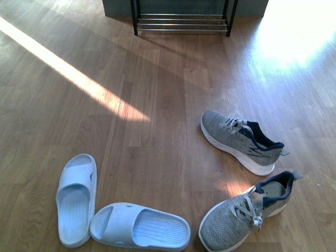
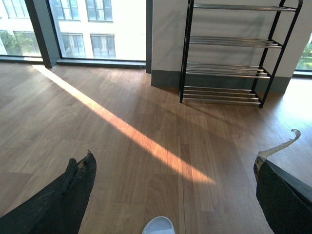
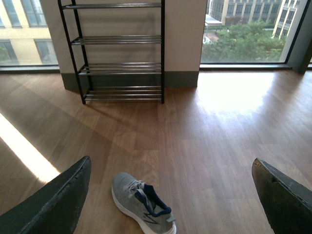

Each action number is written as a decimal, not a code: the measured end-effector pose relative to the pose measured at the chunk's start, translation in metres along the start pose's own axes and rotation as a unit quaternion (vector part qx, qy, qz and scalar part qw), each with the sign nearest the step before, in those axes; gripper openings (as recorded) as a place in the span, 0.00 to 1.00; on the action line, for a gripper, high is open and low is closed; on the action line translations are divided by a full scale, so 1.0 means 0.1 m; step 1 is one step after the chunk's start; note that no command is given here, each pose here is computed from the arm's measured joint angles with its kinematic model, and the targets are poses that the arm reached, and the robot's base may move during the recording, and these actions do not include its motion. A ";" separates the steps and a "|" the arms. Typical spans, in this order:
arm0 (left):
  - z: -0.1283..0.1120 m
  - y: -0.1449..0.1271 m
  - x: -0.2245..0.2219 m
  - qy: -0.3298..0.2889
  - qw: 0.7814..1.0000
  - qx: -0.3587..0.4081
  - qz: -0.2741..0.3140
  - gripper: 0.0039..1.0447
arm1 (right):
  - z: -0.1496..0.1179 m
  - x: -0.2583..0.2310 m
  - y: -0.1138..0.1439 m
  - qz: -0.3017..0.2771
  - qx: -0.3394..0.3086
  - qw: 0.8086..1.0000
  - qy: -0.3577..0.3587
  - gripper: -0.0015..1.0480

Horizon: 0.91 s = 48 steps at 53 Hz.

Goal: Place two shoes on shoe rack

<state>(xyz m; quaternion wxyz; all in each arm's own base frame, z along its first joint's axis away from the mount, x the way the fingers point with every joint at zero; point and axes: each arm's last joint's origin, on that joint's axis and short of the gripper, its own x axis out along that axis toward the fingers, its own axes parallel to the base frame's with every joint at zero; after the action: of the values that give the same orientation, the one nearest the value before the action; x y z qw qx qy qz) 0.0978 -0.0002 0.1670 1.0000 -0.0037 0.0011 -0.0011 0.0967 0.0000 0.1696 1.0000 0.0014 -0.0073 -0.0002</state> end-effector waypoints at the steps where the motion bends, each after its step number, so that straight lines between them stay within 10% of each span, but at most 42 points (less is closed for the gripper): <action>1: 0.00 0.00 0.00 0.000 1.000 0.000 0.000 0.91 | 0.00 0.00 0.00 0.000 0.000 1.000 0.000 0.91; 20: 0.00 0.00 0.00 0.000 1.000 0.000 0.000 0.91 | 0.00 0.00 0.00 0.006 0.002 1.000 0.001 0.91; 28: 0.00 0.00 0.00 0.000 1.000 0.000 0.000 0.91 | 0.02 0.15 0.07 0.198 0.019 0.979 0.048 0.91; 48: 0.00 0.00 0.00 0.000 1.000 0.000 0.000 0.91 | -0.65 1.34 0.17 0.269 -0.178 0.925 0.202 0.91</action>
<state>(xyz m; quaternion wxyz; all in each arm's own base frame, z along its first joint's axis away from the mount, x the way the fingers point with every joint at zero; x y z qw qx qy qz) 0.0978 -0.0002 0.1670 1.0000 -0.0037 0.0011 -0.0011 0.2318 0.0176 0.1068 0.9263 -0.1791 0.1948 0.2681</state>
